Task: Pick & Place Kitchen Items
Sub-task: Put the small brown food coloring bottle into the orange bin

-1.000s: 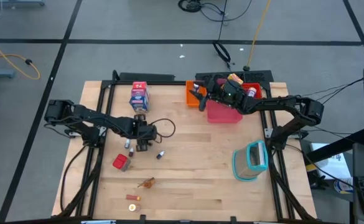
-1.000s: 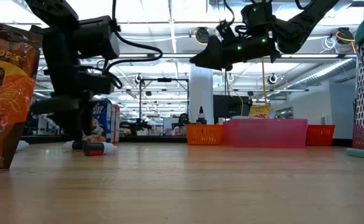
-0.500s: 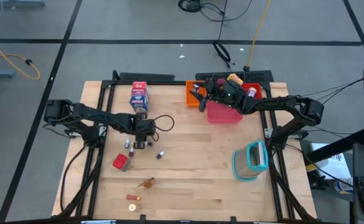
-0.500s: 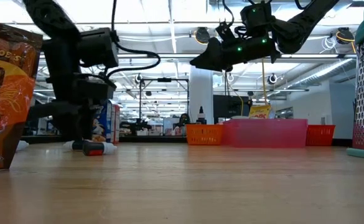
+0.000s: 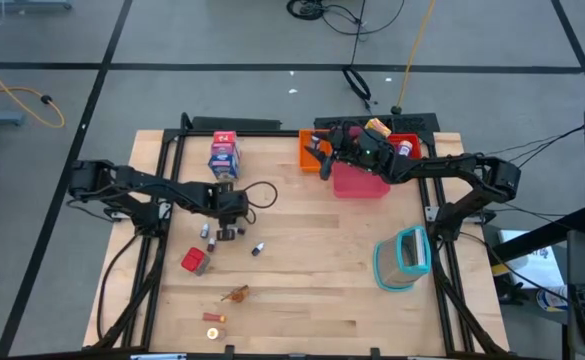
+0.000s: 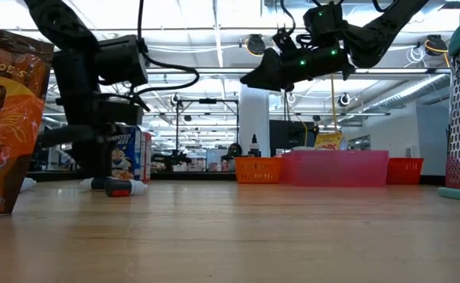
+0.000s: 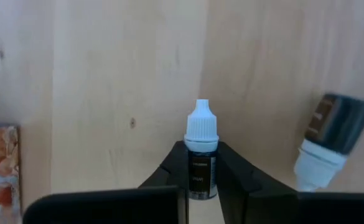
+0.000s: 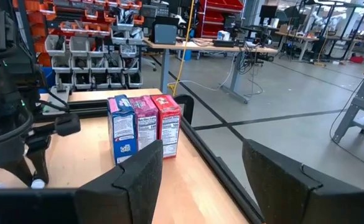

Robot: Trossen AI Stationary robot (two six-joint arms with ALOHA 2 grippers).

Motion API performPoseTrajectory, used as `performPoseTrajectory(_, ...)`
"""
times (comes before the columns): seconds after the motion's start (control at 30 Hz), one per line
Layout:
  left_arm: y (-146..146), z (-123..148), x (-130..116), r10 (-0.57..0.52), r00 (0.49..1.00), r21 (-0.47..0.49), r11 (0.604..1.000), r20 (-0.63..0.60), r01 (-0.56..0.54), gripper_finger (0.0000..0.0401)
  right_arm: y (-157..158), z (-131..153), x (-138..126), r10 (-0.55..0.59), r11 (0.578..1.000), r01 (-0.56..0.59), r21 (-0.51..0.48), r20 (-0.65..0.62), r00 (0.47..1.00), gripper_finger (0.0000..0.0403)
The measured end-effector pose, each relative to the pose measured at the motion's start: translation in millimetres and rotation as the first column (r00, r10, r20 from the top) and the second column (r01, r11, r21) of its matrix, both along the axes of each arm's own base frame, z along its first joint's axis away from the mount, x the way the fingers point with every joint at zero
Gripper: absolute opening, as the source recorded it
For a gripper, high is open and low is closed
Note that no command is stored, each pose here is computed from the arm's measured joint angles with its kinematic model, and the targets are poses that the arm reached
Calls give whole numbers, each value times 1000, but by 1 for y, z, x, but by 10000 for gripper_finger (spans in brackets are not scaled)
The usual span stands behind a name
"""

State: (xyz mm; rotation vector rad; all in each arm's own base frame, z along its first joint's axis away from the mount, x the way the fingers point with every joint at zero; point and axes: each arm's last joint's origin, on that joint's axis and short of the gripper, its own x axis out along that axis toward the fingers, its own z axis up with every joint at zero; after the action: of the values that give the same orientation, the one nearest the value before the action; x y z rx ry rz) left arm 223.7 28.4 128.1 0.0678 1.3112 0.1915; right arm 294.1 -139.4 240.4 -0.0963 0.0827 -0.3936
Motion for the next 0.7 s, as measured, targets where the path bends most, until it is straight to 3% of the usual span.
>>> performPoseTrajectory(0.23,-1,18,21,46,993,14,999,109,-48,47,3,-1,1,19,999,-19,48,13,1000,212)
performPoseTrajectory(0.4,1,34,40,42,964,42,998,264,-55,36,15,-1,6,178,982,-179,55,17,984,212)
performPoseTrajectory(0.57,4,55,60,20,886,79,995,463,-64,48,27,-1,10,236,970,-236,55,16,972,205)
performPoseTrajectory(0.7,5,70,73,-36,791,122,991,610,-49,40,35,-1,14,265,963,-266,49,14,964,192)
